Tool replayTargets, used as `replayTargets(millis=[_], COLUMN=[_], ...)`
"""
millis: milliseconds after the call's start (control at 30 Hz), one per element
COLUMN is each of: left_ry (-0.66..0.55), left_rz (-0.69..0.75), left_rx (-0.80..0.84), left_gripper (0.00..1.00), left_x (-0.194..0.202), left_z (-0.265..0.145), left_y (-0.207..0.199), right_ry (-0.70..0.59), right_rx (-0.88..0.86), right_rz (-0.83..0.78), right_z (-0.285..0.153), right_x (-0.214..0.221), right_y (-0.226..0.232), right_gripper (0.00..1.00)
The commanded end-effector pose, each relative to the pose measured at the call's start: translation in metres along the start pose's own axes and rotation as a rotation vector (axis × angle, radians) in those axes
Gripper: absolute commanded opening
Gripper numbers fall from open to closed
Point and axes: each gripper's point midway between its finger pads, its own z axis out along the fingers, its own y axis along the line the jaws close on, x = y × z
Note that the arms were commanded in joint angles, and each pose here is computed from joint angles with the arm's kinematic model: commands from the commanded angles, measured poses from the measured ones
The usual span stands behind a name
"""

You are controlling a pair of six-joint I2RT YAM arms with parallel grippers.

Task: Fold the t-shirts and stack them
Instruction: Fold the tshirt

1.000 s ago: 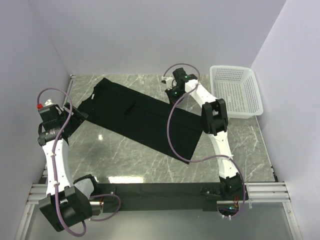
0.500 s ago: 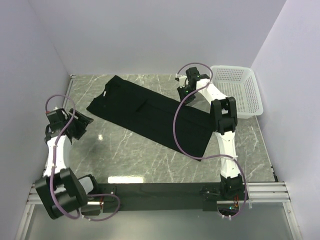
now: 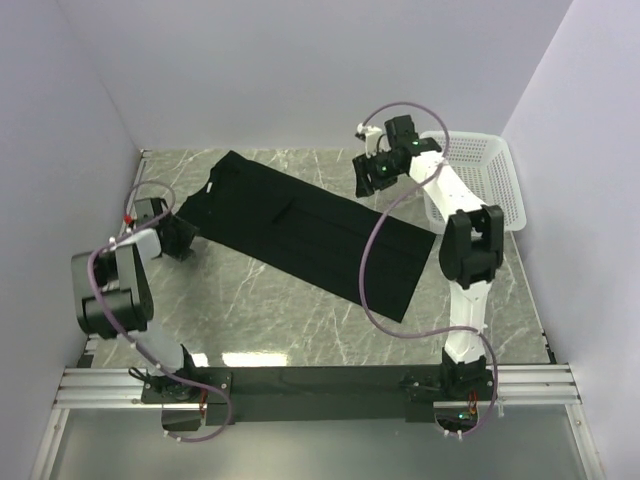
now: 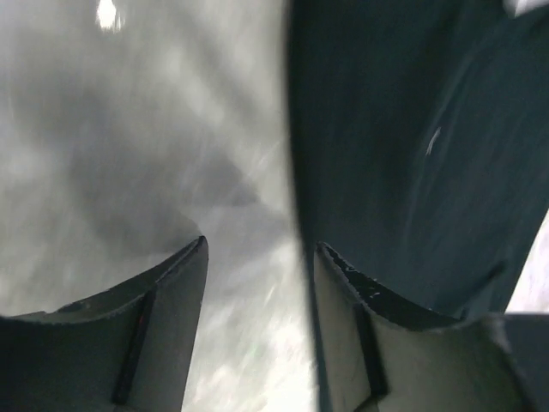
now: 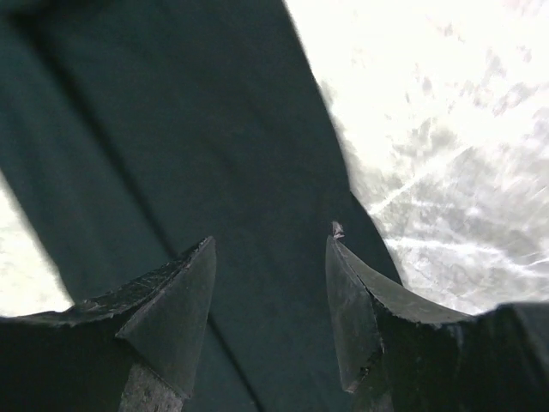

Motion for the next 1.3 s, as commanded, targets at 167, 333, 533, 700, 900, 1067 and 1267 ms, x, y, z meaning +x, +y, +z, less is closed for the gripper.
replayTargets(millis=[167, 333, 533, 700, 900, 1067, 1267], left_ry=[-0.102, -0.089, -0.143, -0.221, -0.237, -0.220, -0.247], left_rz=[-0.033, -0.017, 0.089, 0.167, 0.156, 0.101, 0.110], left_rx=[-0.075, -0.112, -0.176, -0.230, -0.248, -0.254, -0.141], left_gripper=[0.50, 0.30, 0.01, 0.01, 0.01, 0.02, 0.42], left_x=[-0.046, -0.051, -0.077, -0.128, -0.173, -0.189, -0.192], left_z=[0.041, 0.057, 0.056, 0.050, 0.064, 0.085, 0.054], left_y=[-0.014, -0.016, -0.018, -0.029, -0.038, -0.036, -0.065], right_ry=[-0.175, -0.179, -0.169, -0.161, -0.145, -0.135, -0.068], right_rx=[-0.056, -0.056, -0.045, -0.036, -0.028, -0.018, -0.032], right_rz=[-0.077, -0.063, -0.042, -0.040, -0.032, -0.032, -0.162], right_z=[-0.061, -0.068, -0.071, -0.074, -0.073, -0.074, -0.065], right_x=[-0.032, -0.028, -0.020, -0.014, -0.006, -0.001, 0.020], right_y=[0.035, 0.036, 0.034, 0.032, 0.031, 0.030, 0.025], right_gripper=[0.61, 0.61, 0.61, 0.61, 0.61, 0.61, 0.63])
